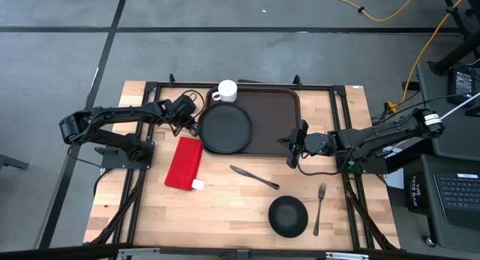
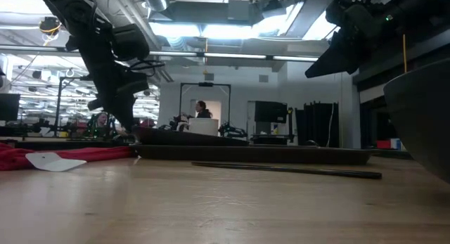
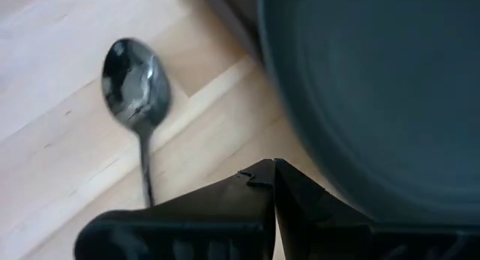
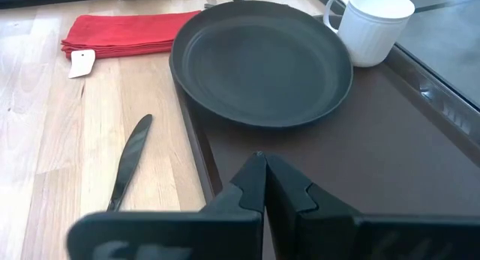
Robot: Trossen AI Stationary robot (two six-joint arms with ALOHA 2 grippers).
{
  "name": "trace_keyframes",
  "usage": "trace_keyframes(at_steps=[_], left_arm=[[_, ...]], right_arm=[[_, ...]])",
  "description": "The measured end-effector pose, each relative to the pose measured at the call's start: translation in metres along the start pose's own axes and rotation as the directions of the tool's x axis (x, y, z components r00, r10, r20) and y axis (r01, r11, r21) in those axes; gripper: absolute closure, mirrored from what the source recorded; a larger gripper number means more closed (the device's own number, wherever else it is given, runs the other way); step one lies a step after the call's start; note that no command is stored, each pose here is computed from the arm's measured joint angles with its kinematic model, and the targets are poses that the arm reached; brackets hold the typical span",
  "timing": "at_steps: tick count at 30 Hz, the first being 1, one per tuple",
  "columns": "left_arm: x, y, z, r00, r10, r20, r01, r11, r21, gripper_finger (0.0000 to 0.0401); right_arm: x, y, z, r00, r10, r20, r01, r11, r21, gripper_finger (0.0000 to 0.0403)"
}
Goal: Set up tray
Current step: Put the black plate on the brown serving tray
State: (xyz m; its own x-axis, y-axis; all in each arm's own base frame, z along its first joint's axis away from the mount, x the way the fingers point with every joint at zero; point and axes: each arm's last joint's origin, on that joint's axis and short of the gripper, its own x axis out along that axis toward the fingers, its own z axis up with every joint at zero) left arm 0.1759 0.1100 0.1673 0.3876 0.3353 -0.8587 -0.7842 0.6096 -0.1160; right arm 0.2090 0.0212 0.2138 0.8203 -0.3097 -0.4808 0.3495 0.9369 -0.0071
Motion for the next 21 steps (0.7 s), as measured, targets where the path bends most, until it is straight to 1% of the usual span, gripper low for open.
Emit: trace_keyframes(at_steps=[4, 13, 21], left_arm=[[-0.0001, -0.0025, 0.0034, 0.999, -0.017, 0.039, 0.017, 1.0, 0.001, 0.0398], [-0.0001, -0.0027, 0.0041, 0.999, -0.02, 0.045, 0.02, 1.0, 0.0, 0.0398], [-0.0004, -0.0044, 0.0076, 0.996, -0.043, 0.079, 0.043, 0.999, -0.002, 0.0398]], right_arm=[[0.0, 0.0001, 0.0, 1.0, 0.0, 0.0, 0.0, 1.0, 0.01, 0.0396], [0.0, 0.0, 0.0, 1.0, 0.0, 0.0, 0.0, 1.0, 0.023, 0.0396], [0.0, 0.0, 0.0, 1.0, 0.0, 0.0, 0.0, 1.0, 0.022, 0.0396]])
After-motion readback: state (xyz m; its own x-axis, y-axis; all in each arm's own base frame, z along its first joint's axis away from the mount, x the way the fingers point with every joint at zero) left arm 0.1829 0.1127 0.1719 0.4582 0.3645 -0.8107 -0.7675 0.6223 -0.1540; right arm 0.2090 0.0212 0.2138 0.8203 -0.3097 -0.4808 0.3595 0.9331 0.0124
